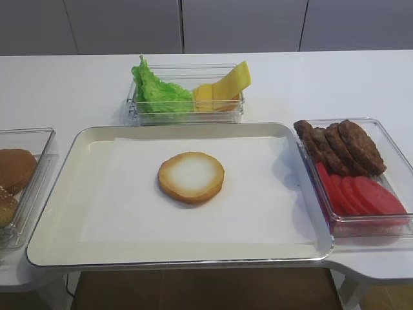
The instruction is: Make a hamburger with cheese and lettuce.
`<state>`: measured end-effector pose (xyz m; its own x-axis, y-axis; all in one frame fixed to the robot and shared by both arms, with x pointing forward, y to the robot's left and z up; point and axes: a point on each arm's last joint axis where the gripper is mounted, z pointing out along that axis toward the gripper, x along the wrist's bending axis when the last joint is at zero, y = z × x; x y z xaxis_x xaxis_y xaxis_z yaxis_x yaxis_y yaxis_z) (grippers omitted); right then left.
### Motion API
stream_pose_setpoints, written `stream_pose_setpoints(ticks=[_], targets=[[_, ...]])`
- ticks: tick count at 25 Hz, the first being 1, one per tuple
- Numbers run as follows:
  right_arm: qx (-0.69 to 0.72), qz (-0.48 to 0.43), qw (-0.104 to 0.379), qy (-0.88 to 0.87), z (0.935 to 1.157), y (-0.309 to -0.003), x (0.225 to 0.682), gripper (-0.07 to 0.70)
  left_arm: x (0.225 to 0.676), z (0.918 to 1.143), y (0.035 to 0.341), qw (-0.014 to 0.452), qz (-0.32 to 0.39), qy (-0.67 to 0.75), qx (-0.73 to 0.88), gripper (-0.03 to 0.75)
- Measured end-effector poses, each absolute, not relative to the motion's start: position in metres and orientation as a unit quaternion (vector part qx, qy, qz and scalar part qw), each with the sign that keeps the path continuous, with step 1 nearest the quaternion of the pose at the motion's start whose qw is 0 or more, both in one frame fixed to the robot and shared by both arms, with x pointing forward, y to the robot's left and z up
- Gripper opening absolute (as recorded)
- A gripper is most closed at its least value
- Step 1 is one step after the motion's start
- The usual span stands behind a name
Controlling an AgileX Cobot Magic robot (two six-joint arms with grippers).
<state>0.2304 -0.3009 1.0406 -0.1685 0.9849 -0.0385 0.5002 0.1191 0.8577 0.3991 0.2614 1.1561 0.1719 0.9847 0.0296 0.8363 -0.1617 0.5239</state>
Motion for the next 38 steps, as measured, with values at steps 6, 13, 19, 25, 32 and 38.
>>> stream_pose_setpoints(ticks=[6,13,19,25,32,38], targets=[[0.553,0.366,0.331,0.671,1.041,-0.301,0.23,0.391,0.351,1.156,0.276,0.238,0.212,0.614,0.722,0.414],[0.553,0.366,0.331,0.671,1.041,-0.301,0.23,0.391,0.305,1.159,0.288,0.294,0.242,0.59,0.712,0.414],[0.553,0.366,0.331,0.671,1.041,-0.301,0.23,0.391,0.27,1.158,0.294,0.342,0.26,0.549,0.717,0.414],[0.553,0.366,0.331,0.671,1.041,-0.301,0.23,0.391,0.247,1.144,0.295,0.369,0.261,0.505,0.735,0.414],[0.553,0.366,0.331,0.671,1.041,-0.301,0.23,0.391,0.22,1.109,0.302,0.386,0.277,0.491,0.73,0.414],[0.553,0.366,0.331,0.671,1.041,-0.301,0.23,0.391,0.204,1.083,0.307,0.404,0.293,0.482,0.72,0.414]])
